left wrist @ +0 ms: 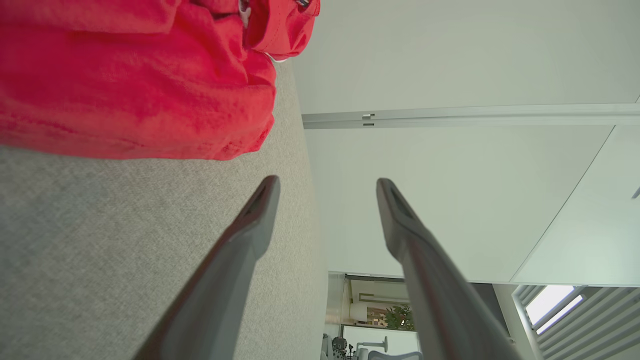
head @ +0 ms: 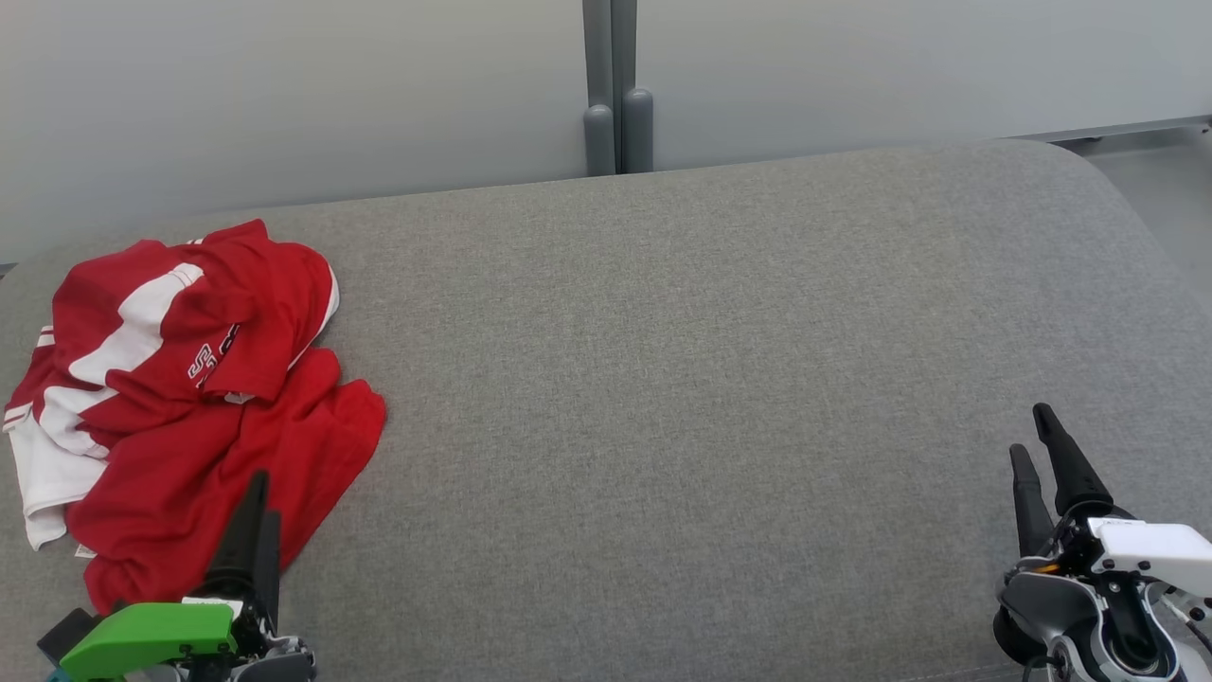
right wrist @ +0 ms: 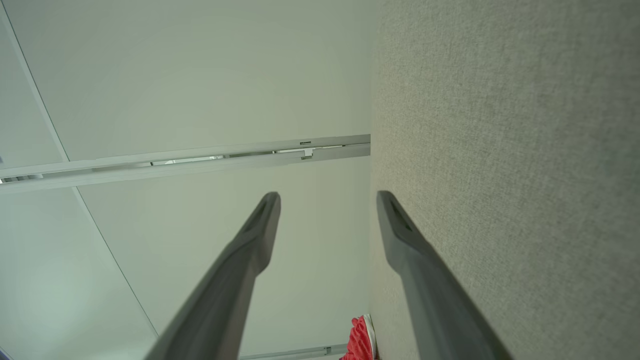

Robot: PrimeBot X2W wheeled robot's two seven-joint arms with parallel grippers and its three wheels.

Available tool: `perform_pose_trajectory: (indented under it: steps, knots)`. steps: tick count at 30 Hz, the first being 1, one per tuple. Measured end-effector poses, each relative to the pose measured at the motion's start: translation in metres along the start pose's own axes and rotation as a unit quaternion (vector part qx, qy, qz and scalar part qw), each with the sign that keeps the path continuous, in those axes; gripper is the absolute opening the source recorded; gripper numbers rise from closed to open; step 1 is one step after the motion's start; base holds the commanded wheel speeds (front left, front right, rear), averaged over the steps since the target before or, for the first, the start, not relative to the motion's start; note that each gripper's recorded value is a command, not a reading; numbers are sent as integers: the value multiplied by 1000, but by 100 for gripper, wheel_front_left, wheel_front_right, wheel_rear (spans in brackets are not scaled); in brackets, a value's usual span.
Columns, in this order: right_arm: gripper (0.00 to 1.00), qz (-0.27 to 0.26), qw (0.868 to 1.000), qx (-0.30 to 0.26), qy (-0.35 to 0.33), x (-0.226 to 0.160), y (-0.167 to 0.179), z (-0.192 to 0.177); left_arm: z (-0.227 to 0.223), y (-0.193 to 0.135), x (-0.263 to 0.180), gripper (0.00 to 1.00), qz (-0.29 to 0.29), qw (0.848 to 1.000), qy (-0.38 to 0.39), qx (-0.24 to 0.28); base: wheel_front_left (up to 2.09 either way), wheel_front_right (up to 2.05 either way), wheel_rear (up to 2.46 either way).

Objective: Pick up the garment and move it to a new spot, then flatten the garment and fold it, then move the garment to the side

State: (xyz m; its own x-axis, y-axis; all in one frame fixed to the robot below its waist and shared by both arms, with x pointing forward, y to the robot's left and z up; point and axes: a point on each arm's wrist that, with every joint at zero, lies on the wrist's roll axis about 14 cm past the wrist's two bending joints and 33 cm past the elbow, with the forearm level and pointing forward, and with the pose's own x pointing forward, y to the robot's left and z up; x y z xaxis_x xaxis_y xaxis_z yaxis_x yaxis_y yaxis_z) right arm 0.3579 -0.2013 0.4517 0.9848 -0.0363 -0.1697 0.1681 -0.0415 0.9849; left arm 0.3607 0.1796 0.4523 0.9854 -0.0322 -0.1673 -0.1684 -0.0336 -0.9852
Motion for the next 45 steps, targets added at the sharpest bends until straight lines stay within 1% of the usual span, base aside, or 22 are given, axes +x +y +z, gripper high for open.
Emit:
perform_pose_trajectory:
  steps: [4,10,16,21,28,37,38,39,45]
  knots:
    - [100,3,1000,-18,-3,1,2,1,-2,0,0,100,0,1000,0,6,0,0,0]
    - [100,8,998,-68,-6,1,7,3,-6,0,0,100,0,1000,-1,21,0,0,0]
    - [100,14,990,-138,-2,2,13,6,-11,0,1,100,1,998,5,61,0,0,0]
    - [100,18,981,-194,-1,3,19,5,-12,0,1,100,1,994,11,111,0,0,0]
    - [100,32,962,-271,-4,4,30,3,-15,-8,6,100,-9,984,16,178,0,0,0]
    - [100,38,933,-358,-1,5,35,-2,-13,-18,8,100,-21,965,8,262,0,0,0]
    - [100,39,929,-367,-2,5,36,-2,-13,-19,8,100,-22,962,9,270,0,0,0]
    - [100,37,923,-384,0,4,34,-3,-14,-19,8,100,-22,958,9,285,0,0,0]
    - [100,39,899,-436,4,2,31,-8,-19,-20,7,100,-29,940,13,340,0,0,0]
